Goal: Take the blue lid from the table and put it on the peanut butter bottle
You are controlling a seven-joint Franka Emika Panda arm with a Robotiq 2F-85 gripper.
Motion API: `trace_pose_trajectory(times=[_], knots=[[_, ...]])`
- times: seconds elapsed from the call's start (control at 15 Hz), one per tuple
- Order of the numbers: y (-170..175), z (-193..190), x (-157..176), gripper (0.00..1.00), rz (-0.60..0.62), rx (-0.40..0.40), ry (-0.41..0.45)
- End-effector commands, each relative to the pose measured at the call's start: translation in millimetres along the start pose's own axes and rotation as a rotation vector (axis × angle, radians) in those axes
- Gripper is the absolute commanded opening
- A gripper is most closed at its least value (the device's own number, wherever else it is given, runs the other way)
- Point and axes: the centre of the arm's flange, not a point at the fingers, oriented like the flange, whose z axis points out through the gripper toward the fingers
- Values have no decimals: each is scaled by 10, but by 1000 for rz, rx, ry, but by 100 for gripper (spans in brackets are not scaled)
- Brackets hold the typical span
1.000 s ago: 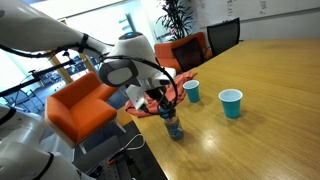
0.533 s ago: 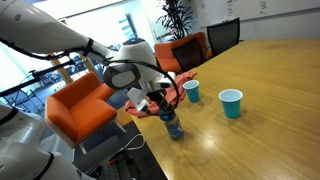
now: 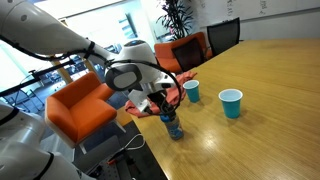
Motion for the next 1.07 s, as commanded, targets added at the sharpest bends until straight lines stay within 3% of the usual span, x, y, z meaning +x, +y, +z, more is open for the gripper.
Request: trace_pose_trajectory(times=[0.0,0.47,0.6,0.73,1.0], knots=[[-33,57,-5,54,5,-22,22],[-58,136,7,54,-8,-22,32],[-58,149,6,95,-7,-21,33],[-66,141,-4,100,-8,-20,31],[-143,-127,-50,100,-23,-11,59]])
